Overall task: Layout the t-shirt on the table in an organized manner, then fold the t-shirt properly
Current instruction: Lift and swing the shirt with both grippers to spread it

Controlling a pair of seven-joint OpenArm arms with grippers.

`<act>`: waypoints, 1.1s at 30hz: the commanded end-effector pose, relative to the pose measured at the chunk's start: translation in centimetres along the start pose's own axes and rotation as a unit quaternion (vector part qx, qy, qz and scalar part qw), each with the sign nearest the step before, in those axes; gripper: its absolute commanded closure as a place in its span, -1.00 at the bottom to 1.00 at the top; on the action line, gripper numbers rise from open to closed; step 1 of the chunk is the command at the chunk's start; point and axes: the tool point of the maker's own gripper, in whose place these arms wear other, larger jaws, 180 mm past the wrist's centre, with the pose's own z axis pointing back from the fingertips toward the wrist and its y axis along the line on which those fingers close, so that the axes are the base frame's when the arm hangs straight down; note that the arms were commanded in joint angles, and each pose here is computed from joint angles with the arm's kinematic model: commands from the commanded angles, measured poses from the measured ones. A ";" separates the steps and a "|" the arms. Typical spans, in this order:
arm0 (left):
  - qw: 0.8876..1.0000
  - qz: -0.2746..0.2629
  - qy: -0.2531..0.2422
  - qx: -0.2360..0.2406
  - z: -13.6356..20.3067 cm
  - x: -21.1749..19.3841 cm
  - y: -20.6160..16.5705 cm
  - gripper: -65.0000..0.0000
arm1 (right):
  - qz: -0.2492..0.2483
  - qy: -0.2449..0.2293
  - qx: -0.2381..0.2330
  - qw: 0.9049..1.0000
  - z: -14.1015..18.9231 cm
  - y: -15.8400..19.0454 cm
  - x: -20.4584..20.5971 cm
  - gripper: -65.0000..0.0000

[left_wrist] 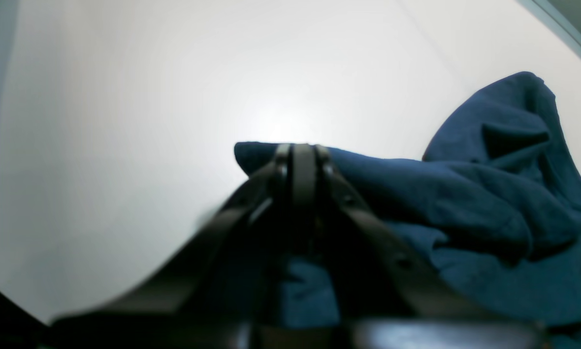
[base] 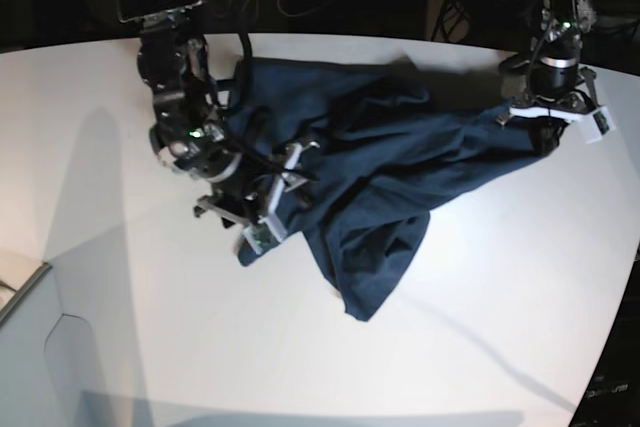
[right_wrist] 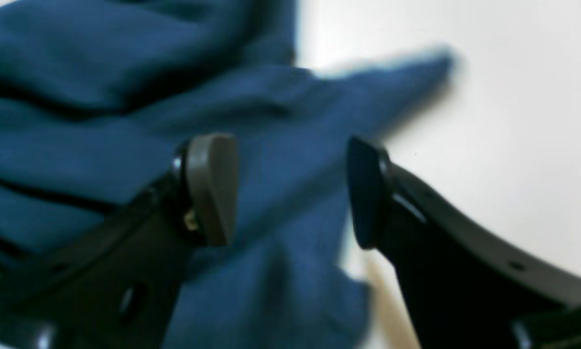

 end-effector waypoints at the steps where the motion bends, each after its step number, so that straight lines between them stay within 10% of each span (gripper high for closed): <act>1: 1.000 0.000 -0.017 -0.006 0.5 0.8 -0.4 1.00 | 0.014 -0.034 0.014 0.999 0.0 0.9 2.5 -0.11; 5: 0.998 -0.004 -0.045 -0.042 1.2 3.0 -3.3 1.00 | 0.025 -0.038 0.040 0.998 -0.5 3.3 3.1 -0.11; 12: 0.979 0.005 -0.121 -0.167 2.3 8.6 -13.1 1.00 | -0.020 -0.081 -0.074 0.994 4.0 -5.4 4.2 -0.11; 22: 0.905 0.018 -0.176 -0.386 4.1 13.3 -30.9 1.00 | -0.074 -0.051 -0.254 0.963 14.0 -16.7 -2.6 -0.11; 33: 0.844 0.015 -0.136 -0.519 7.0 10.9 -47.8 1.00 | -0.142 0.024 -0.361 0.921 22.3 -20.0 -12.1 -0.11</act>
